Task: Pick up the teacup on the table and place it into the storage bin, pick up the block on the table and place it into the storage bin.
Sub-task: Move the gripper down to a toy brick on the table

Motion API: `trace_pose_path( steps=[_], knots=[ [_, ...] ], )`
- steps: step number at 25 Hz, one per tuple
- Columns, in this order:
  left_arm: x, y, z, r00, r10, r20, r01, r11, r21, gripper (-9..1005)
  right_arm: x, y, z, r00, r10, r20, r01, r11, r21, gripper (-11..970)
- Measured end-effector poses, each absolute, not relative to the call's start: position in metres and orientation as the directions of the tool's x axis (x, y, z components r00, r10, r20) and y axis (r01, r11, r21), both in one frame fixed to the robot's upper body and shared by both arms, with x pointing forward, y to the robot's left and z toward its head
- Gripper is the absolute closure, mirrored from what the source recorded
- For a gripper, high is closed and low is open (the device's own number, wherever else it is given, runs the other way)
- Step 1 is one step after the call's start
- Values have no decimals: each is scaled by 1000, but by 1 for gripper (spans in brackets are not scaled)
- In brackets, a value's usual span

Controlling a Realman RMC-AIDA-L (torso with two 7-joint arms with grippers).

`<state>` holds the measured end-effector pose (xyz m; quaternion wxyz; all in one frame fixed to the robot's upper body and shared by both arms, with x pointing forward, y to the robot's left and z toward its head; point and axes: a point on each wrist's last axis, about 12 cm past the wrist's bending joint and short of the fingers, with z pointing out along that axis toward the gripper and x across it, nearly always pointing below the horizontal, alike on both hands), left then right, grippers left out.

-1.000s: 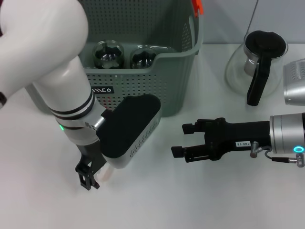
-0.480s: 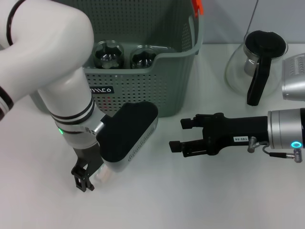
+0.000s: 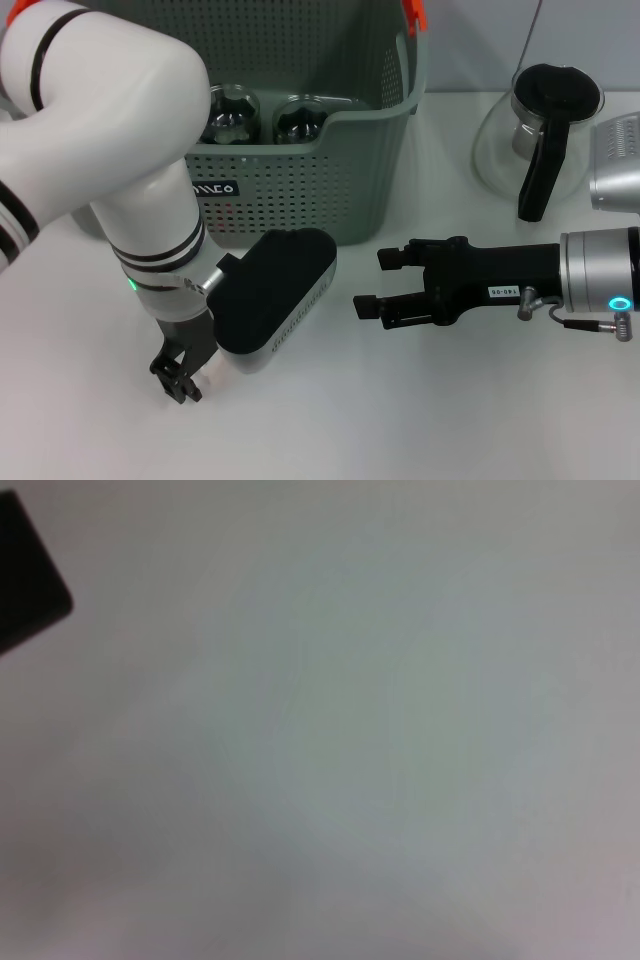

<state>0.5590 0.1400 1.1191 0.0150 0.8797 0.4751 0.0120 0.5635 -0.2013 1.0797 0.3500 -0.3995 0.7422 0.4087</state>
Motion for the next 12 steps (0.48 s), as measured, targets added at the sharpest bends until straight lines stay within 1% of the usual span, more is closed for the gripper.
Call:
trace_pose_path(
  steps=[12],
  knots=[
    [560, 139, 1119, 541, 841, 9, 840, -541, 48, 430, 563, -202, 1080, -436, -305, -847, -879, 345, 328, 44]
  ],
)
